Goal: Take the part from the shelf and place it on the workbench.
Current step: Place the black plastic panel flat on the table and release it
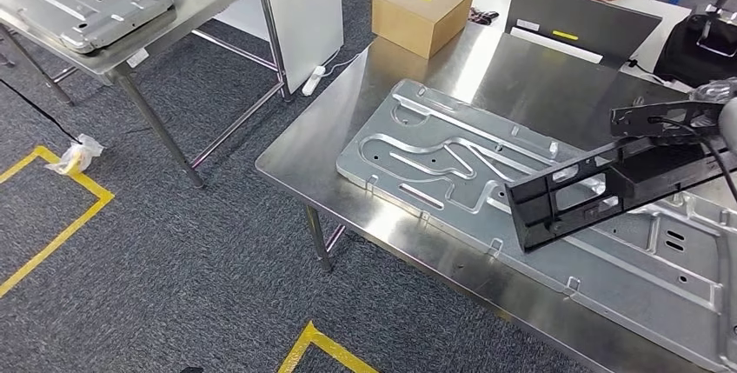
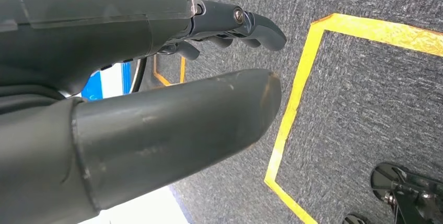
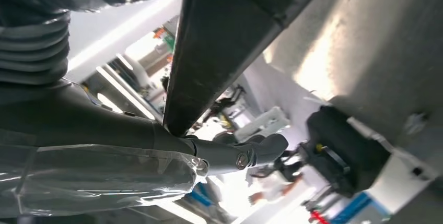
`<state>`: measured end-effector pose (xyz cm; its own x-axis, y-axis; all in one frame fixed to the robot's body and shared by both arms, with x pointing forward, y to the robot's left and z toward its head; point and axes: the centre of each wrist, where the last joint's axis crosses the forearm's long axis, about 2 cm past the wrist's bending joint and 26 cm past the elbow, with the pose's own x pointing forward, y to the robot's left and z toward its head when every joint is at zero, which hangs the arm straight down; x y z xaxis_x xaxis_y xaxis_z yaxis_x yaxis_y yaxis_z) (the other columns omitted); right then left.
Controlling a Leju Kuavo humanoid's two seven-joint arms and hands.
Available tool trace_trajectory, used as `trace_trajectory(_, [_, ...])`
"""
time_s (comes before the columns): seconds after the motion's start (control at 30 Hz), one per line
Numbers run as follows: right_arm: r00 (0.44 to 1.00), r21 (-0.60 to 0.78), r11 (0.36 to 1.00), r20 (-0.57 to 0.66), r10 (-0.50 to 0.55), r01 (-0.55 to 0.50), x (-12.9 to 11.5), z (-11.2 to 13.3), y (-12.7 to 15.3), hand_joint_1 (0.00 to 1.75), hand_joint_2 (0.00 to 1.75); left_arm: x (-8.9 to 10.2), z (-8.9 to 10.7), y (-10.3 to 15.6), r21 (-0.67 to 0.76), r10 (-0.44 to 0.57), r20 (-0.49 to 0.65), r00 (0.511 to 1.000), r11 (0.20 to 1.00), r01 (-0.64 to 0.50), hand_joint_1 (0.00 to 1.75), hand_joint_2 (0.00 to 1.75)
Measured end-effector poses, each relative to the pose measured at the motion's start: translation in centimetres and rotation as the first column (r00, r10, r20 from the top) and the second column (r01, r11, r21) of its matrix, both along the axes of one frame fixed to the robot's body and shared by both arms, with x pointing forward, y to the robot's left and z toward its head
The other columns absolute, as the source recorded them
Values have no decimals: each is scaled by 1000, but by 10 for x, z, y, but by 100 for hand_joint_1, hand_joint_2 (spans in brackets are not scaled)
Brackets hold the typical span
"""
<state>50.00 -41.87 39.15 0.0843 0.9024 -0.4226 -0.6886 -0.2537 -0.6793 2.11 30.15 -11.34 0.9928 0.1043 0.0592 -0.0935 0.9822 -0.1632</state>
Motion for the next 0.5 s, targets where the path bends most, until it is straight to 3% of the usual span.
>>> trace_trajectory(0.2, [998, 70, 997, -49, 35, -32, 0, 26, -2, 0, 0, 0, 0, 2, -2, 0, 3, 1000, 1000, 0, 0, 0])
trace_trajectory(0.37, [997, 69, 997, 78, 13, -18, 1, 36, -1, 0, 0, 0, 0, 3, -6, 4, 9, 1000, 1000, -4, 0, 0])
trace_trajectory(0.5, [996, 107, 994, 93, 14, -24, 1, 35, -1, 0, 0, -1, 0, 3, -9, 7, 12, 1000, 1000, -7, 0, 0])
